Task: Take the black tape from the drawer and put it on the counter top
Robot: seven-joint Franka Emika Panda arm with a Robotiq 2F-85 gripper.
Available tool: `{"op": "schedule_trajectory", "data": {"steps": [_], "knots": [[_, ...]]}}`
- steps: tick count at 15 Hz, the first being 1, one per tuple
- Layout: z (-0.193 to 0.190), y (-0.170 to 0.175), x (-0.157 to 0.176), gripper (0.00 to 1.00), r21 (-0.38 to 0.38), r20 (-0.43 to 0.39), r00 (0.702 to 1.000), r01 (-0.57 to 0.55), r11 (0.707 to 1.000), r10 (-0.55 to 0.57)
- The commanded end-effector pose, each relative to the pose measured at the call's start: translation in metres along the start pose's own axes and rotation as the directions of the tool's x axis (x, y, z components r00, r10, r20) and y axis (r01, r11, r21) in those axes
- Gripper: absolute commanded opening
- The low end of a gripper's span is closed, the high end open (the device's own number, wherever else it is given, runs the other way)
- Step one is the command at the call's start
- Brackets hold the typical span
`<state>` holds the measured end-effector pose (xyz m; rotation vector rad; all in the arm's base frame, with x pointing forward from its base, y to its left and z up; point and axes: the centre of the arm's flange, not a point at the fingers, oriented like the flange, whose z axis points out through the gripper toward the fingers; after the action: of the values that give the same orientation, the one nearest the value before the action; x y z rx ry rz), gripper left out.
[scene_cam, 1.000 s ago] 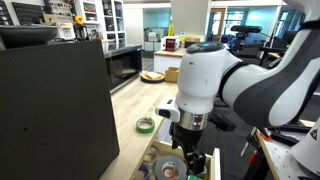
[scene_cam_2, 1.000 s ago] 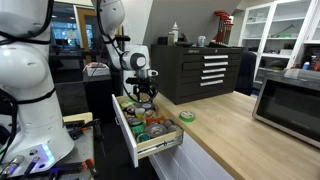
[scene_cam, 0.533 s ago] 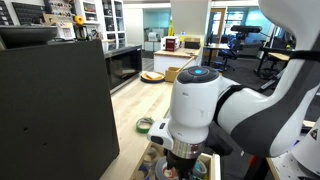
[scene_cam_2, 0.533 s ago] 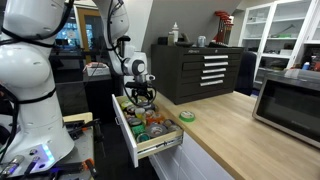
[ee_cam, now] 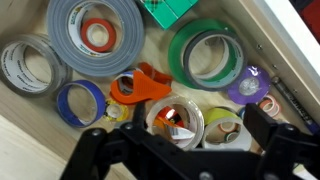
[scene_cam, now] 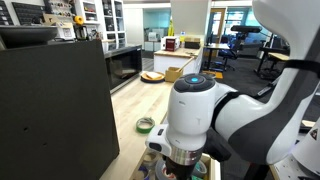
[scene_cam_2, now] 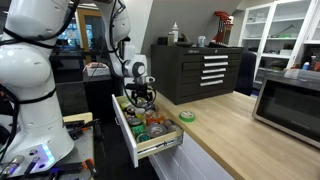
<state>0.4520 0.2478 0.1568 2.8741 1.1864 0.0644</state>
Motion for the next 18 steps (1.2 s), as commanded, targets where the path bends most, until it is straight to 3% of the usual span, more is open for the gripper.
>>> {"op": "schedule_trajectory", "data": {"steps": [1, 18], "knots": [[0.009, -0.006, -0.006, 1.00, -0.019, -0.005, 1.000, -0.015, 1.000, 0.015], [0.088, -0.025, -0.028, 1.00, -0.001, 0.012, 0.996, -0.088, 0.996, 0.088]]}}
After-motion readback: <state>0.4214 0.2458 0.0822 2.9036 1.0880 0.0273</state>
